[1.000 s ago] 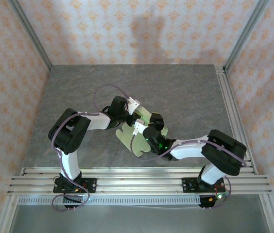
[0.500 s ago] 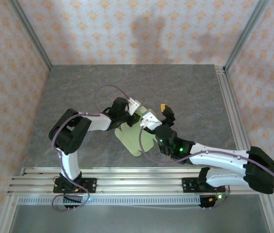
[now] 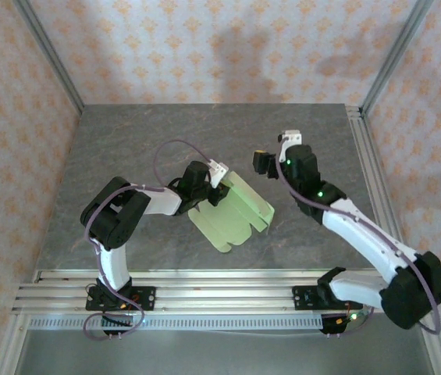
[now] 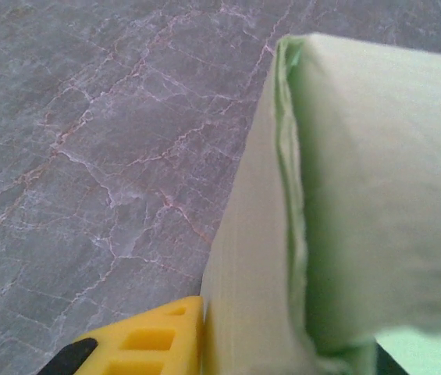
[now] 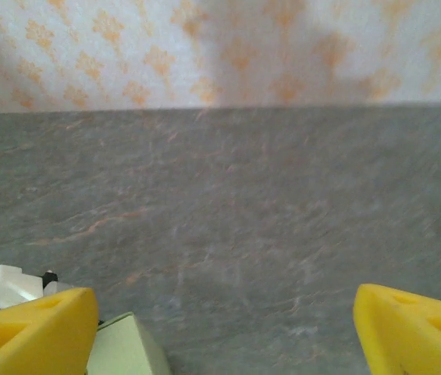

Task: Fold the paper box

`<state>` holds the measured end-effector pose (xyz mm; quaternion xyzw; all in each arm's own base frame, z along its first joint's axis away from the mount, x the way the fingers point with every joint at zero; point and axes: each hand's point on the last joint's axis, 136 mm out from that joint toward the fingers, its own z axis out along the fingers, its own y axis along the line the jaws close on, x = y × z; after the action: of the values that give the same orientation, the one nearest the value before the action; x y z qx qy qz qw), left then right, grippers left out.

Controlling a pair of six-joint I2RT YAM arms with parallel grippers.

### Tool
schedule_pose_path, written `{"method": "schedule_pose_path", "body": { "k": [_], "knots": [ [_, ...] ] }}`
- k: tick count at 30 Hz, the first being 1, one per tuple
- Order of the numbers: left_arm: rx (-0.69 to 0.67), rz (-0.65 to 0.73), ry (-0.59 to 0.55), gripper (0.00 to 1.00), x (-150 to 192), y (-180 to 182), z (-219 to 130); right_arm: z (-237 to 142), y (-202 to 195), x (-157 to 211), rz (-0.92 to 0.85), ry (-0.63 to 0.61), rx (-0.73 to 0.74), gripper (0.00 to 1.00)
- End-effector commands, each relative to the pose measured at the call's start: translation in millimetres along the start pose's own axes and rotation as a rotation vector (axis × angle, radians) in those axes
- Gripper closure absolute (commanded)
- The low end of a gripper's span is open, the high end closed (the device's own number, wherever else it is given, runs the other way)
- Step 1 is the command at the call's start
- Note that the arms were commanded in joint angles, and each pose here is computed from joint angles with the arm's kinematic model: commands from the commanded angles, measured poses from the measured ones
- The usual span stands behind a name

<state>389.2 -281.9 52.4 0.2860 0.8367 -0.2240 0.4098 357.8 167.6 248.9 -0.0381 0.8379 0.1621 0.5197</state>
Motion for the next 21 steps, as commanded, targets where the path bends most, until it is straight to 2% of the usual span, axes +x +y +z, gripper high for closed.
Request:
{"method": "schedule_pose_path", "body": {
  "k": [1, 4, 9, 13, 21],
  "knots": [
    [-0.007, -0.026, -0.050, 0.81, -5, 2, 5, 14, 25, 32, 0.257, 0.256, -0.226, 0.16],
    [0.002, -0.031, -0.041, 0.81, -1, 1, 9, 33, 29, 41, 0.339, 0.385, -0.289, 0.19],
    [0.013, -0.048, -0.037, 0.81, 5, 0, 15, 59, 24, 64, 0.340, 0.530, -0.240, 0.21],
    [0.017, -0.055, -0.034, 0.81, 8, 1, 19, 75, 33, 86, 0.351, 0.643, -0.295, 0.21],
    [0.025, -0.059, -0.028, 0.80, 7, -1, 19, 96, 36, 109, 0.356, 0.715, -0.330, 0.34]
  ]
}}
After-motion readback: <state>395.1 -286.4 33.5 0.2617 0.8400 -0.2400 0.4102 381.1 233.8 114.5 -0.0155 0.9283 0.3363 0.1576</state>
